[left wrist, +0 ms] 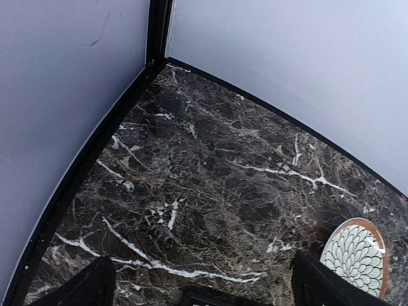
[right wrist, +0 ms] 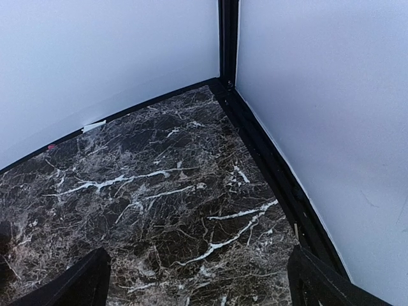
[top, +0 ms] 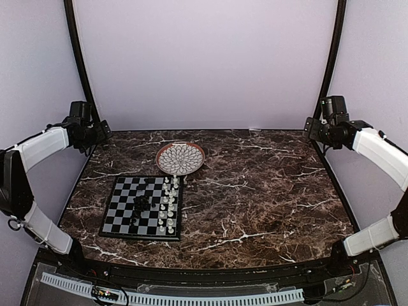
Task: Set up the chess pieces on the board
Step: Place the chessboard at the corner of the board.
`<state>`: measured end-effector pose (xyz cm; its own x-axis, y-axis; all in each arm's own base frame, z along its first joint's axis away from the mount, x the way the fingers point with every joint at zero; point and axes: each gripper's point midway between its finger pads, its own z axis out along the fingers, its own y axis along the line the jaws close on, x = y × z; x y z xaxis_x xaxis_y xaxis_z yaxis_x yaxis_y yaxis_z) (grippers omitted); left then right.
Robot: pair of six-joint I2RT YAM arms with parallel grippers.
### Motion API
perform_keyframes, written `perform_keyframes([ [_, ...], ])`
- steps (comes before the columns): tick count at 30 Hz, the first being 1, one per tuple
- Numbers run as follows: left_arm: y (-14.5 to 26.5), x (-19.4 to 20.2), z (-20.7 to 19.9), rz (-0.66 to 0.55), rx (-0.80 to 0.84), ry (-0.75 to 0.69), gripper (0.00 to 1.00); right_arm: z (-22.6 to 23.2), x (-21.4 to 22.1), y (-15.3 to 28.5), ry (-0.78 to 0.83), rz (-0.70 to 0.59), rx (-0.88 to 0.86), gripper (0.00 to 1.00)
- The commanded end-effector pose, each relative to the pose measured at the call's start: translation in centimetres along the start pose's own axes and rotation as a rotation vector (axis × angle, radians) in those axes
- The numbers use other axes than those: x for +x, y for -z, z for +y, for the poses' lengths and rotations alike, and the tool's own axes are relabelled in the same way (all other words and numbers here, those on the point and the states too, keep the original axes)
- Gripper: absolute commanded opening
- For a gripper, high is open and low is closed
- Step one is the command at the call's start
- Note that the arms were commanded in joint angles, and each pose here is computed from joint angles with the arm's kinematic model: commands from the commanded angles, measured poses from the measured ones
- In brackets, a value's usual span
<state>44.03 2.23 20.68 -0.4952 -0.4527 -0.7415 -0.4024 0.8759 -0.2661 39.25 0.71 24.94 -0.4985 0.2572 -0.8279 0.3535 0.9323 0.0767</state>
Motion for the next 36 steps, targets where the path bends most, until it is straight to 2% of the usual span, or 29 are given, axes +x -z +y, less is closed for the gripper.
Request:
perform_keyframes([
  [1,1.7,0.9,3.7,-0.016,-0.174,-0.09,0.99,0.6,0.3,-0.2,-0.059,-0.015,-0.059,0.98],
  [3,2.3,1.2,5.2,-0.039,-0.205,-0.071,0.99,2.2,2.0,-0.8,-0.036,0.038,-0.148,0.98],
  [5,2.5,2.3,4.7,-0.018,-0.138,-0.098,0.92,4.7,3.4,-0.7,-0.007,0.085,-0.293,0.99],
  [6,2.5,3.4,4.1,0.024,-0.088,-0.127,0.85,5.9,4.0,-0.4,0.006,0.094,-0.365,0.99],
  [7,2.6,3.9,4.0,0.042,-0.07,-0.132,0.83,6.9,4.4,0.1,0.013,0.094,-0.427,0.98],
  [11,3.6,7.9,5.1,0.166,-0.076,-0.018,0.75,10.3,6.6,1.5,0.093,0.127,-0.585,0.98],
  [15,4.0,12.9,7.0,0.329,-0.12,-0.001,0.64,12.3,9.8,1.7,0.184,0.214,-0.639,0.88],
  [17,3.9,15.3,7.6,0.42,-0.134,-0.004,0.53,13.2,11.8,1.4,0.204,0.286,-0.678,0.84],
  [19,3.9,17.3,8.0,0.506,-0.148,0.004,0.48,14.3,13.2,1.6,0.224,0.346,-0.719,0.78],
  [23,3.8,18.8,8.1,0.556,-0.141,0.013,0.31,16.2,15.0,2.4,0.287,0.377,-0.758,0.76],
  [25,3.8,19.3,8.1,0.569,-0.136,0.011,0.26,16.9,15.7,2.6,0.297,0.395,-0.779,0.75],
  [31,3.4,22.3,8.2,0.667,-0.102,-0.002,0.17,17.9,17.1,3.0,0.326,0.431,-0.817,0.73],
  [36,3.3,23.2,8.6,0.695,-0.109,-0.015,0.16,18.2,17.6,3.2,0.34,0.445,-0.83,0.72],
])
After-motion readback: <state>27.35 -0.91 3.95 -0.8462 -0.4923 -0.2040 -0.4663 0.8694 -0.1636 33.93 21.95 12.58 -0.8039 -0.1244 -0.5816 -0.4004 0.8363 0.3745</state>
